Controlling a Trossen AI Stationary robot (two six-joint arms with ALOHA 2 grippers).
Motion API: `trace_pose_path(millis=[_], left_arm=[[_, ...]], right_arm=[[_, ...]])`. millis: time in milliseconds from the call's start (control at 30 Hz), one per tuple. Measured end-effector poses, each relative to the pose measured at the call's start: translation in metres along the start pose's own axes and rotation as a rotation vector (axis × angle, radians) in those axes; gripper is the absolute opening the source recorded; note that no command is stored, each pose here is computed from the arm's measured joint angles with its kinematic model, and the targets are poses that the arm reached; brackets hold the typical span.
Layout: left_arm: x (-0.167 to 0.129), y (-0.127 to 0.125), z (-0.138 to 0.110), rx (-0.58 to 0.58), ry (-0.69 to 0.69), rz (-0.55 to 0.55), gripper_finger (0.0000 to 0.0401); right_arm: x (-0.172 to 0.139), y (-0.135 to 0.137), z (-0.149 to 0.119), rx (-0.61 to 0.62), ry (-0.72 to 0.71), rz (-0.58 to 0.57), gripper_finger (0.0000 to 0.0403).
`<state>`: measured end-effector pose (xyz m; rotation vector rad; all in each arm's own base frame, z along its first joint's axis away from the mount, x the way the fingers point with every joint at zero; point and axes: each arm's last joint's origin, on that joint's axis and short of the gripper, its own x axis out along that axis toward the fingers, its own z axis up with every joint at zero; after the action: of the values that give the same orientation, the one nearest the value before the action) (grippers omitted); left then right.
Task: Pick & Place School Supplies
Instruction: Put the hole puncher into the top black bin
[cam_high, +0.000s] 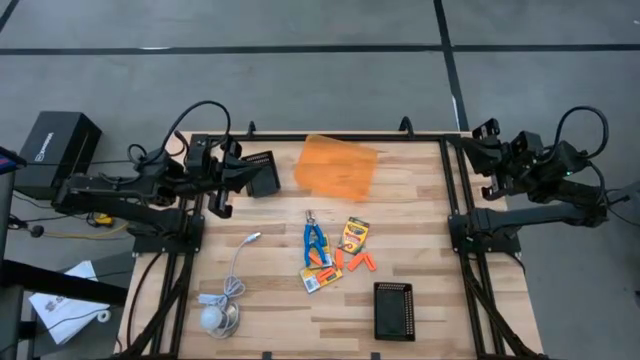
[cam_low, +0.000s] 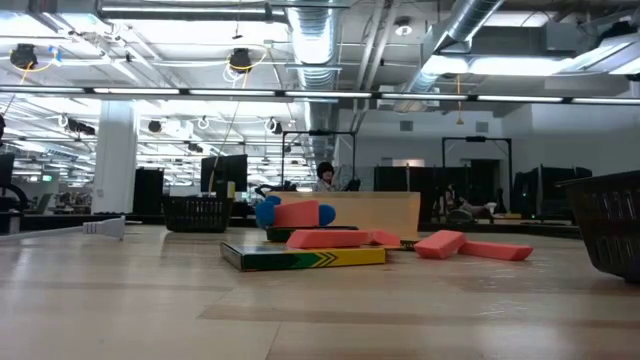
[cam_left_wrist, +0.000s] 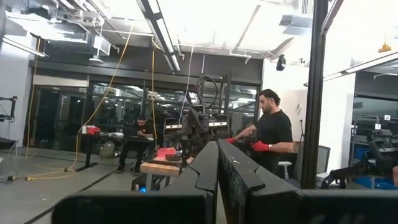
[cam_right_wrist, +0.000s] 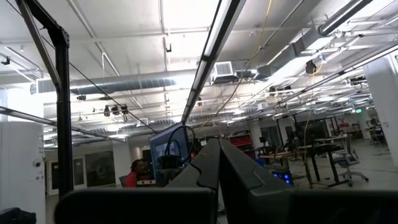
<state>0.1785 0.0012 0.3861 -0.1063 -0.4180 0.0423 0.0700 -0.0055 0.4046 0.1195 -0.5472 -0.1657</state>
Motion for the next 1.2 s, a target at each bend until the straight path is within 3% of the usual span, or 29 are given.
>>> trace_pose_path(millis=[300, 433, 567, 667, 800, 967, 1200], left_arm=[[0.011, 0.006, -0.013, 0.007, 0.032, 0.098, 0.0], [0.021, 0.017, -0.029, -0.087, 0.082, 0.162, 0.0004], [0.027, 0.026, -0.046, -0.146, 0.174, 0.176, 0.0033], [0.026, 0.031, -0.062, -0.151, 0.318, 0.179, 0.0069], [0.019, 0.038, -0.09, -0.205, 0.588, 0.208, 0.0116], [0.017, 0.04, -0.126, -0.229, 0.825, 0.247, 0.014], [0.021, 0.045, -0.181, -0.53, 1.037, 0.372, 0.0131]], right_arm=[[0.0, 0.0, 0.001, 0.092, -0.014, 0.004, 0.0], [0.0, 0.0, 0.001, 0.111, -0.012, 0.004, 0.0], [0.006, 0.001, -0.006, 0.167, 0.033, -0.001, 0.0003], [0.014, 0.001, -0.015, 0.179, 0.098, -0.027, 0.0021], [0.029, -0.001, -0.03, 0.12, 0.224, -0.186, 0.0063], [0.041, -0.002, -0.027, 0.027, 0.295, -0.312, 0.0104], [0.044, -0.003, -0.013, -0.05, 0.344, -0.429, 0.0132]])
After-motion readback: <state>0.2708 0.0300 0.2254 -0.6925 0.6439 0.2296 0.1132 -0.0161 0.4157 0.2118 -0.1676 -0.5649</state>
